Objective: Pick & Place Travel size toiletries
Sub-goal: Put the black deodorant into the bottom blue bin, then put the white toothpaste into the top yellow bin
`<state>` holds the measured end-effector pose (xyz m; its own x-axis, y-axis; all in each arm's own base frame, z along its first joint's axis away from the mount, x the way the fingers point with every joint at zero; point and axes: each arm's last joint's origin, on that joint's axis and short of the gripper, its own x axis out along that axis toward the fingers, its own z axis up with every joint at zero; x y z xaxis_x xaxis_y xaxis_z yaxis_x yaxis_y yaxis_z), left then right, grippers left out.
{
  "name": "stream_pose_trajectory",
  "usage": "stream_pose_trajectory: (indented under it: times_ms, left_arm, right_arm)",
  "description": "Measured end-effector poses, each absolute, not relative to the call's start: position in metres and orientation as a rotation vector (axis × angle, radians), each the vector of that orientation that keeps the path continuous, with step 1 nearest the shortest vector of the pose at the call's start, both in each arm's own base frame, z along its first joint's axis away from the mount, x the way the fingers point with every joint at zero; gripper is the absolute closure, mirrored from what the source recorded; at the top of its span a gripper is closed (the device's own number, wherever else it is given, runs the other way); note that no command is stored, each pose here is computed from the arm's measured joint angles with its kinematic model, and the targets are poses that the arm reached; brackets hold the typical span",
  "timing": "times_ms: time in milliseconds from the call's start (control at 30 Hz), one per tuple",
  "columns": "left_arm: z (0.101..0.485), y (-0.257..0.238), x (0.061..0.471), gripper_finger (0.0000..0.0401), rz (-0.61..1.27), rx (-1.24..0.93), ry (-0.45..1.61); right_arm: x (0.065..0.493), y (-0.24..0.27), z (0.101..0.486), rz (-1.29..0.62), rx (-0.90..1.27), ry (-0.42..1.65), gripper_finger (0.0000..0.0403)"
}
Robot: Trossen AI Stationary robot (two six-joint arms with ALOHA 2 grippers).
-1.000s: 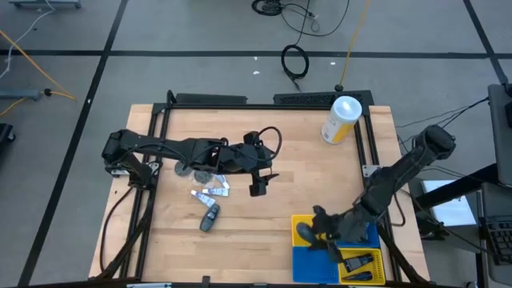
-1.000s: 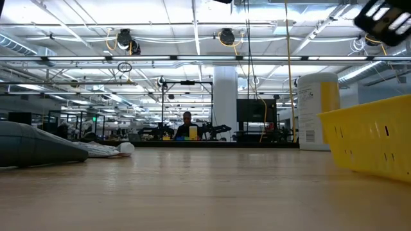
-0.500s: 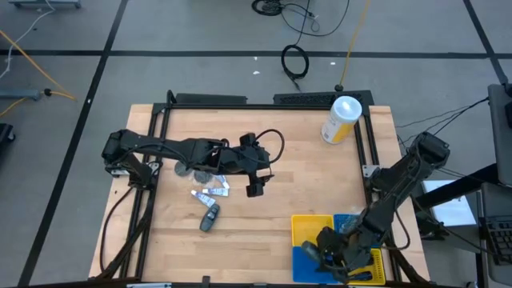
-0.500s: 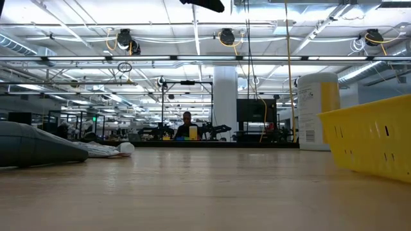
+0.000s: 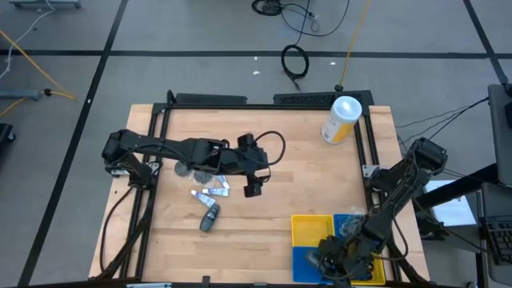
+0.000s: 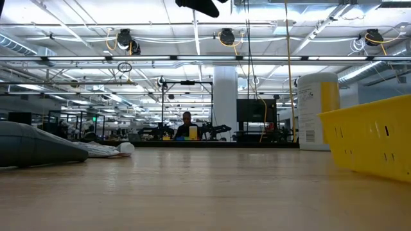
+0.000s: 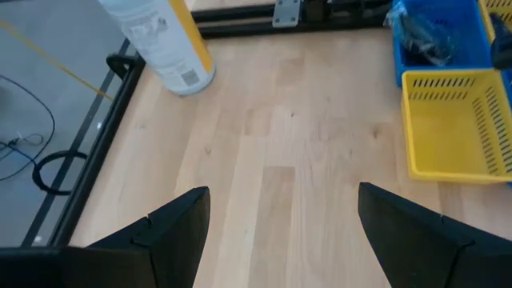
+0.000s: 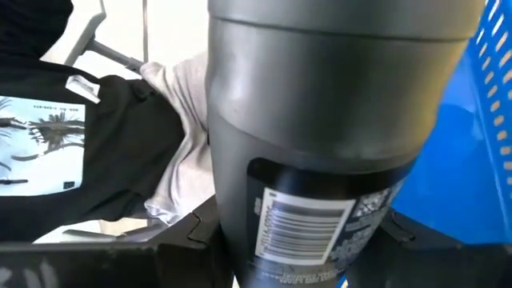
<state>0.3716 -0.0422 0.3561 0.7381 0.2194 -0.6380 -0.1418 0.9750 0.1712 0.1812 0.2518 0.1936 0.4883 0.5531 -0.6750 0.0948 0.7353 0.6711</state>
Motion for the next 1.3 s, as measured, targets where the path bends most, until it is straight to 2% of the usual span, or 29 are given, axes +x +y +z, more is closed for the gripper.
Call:
stream_pose_trajectory:
  times_ms: [367, 700, 867, 967, 1300]
  left_arm:
    - [0.353, -0.042, 0.369, 0.0091, 0.208, 0.102, 0.754]
    - [0.353, -0.042, 0.369, 0.0091, 0.208, 0.101, 0.754]
    - [0.353, -0.042, 0.369, 0.0091, 0.208, 0.101, 0.754]
    - [0.353, -0.042, 0.369, 0.0091, 0.207, 0.104, 0.754]
    - [0.352, -0.042, 0.368, 0.0091, 0.209, 0.102, 0.772]
  right_arm:
    - [0.180, 0.260, 0.171, 0.266, 0.721, 1.141, 0.0247]
    - [0.180, 0.261, 0.170, 0.276, 0.716, 1.144, 0.0247]
    - [0.180, 0.260, 0.170, 0.276, 0.713, 1.141, 0.0197]
    - [0.181, 0.260, 0.170, 0.284, 0.699, 1.135, 0.0186]
    - [0.183, 0.258, 0.172, 0.291, 0.698, 1.127, 0.0237]
